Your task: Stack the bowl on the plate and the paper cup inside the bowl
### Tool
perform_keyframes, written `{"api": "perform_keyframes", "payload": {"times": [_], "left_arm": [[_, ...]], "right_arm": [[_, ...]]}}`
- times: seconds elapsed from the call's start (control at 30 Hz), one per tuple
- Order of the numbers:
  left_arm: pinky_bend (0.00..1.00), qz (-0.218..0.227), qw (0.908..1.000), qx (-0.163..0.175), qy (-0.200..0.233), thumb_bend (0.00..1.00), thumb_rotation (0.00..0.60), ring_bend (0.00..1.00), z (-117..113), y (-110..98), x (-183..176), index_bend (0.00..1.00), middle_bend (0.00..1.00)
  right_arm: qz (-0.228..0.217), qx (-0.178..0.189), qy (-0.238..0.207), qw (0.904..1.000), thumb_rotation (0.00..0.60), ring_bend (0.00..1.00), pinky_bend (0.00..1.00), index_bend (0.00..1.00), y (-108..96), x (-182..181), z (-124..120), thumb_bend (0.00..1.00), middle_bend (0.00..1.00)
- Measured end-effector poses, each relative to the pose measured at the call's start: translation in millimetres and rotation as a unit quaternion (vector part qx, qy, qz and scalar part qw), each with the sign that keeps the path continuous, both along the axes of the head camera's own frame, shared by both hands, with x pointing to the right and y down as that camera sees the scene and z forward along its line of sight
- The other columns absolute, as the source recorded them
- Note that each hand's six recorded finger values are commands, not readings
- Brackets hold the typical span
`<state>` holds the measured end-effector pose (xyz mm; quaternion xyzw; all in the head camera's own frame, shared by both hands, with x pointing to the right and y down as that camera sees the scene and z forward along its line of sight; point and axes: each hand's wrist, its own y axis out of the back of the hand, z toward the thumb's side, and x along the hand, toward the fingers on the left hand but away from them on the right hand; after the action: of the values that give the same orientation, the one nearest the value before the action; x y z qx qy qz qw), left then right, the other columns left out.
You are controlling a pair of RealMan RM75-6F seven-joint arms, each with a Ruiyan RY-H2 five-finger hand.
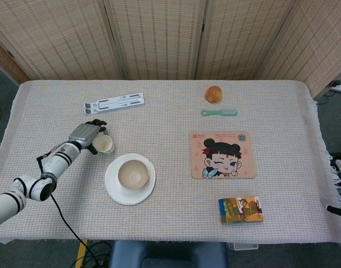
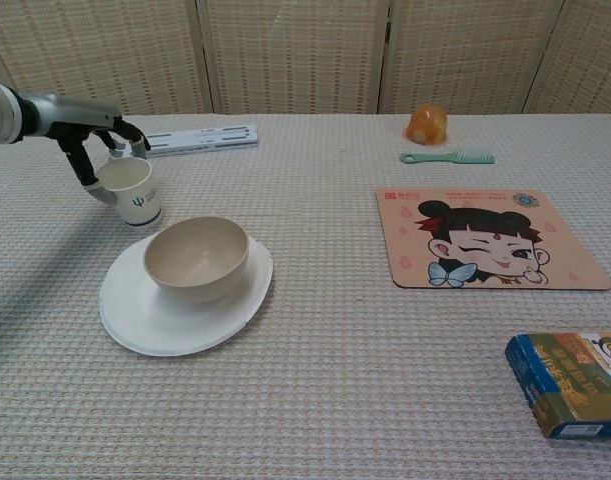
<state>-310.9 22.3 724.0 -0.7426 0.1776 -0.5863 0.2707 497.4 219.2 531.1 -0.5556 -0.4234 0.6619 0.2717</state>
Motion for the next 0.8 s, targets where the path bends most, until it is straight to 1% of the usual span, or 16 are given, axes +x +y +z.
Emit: {"api": "perform_keyframes", "payload": {"times": [0.2,0.33,0.43,0.6,0.8], "left_arm": [[0.16,0.004,0.9999,0.005,0.011,0.20,0.600,0.00,-4,1,5,0.45,0.13],[0.16,0.006,0.9998,0.008,0.019,0.20,0.600,0.00,-13,0,7,0.45,0.13],[0.16,0.008,0.9996,0.011,0.026,0.20,0.600,0.00,-25,-1,9,0.45,0.13],[0.16,0.008,0.9990,0.014,0.042,0.20,0.600,0.00,-53,2,15,0.46,0.13],[0.16,-0.001,0.9981,0.008,0.061,0.20,0.600,0.00,-91,16,20,0.46,0.13]], "right_arm": [[0.000,0.001,-0.002,1.0000,0.600,0.00,0.00,0.00,0,0,-1,0.22,0.00],[0.000,0.000,-0.005,1.0000,0.600,0.00,0.00,0.00,0,0,-1,0.22,0.00],[-0.001,-0.002,-0.008,1.0000,0.600,0.00,0.00,0.00,0,0,0,0.22,0.00],[-0.004,-0.005,-0.012,0.9999,0.600,0.00,0.00,0.00,0,-1,0,0.22,0.00],[-0.012,-0.013,-0.019,0.9997,0.600,0.00,0.00,0.00,1,-4,3,0.22,0.00]]}}
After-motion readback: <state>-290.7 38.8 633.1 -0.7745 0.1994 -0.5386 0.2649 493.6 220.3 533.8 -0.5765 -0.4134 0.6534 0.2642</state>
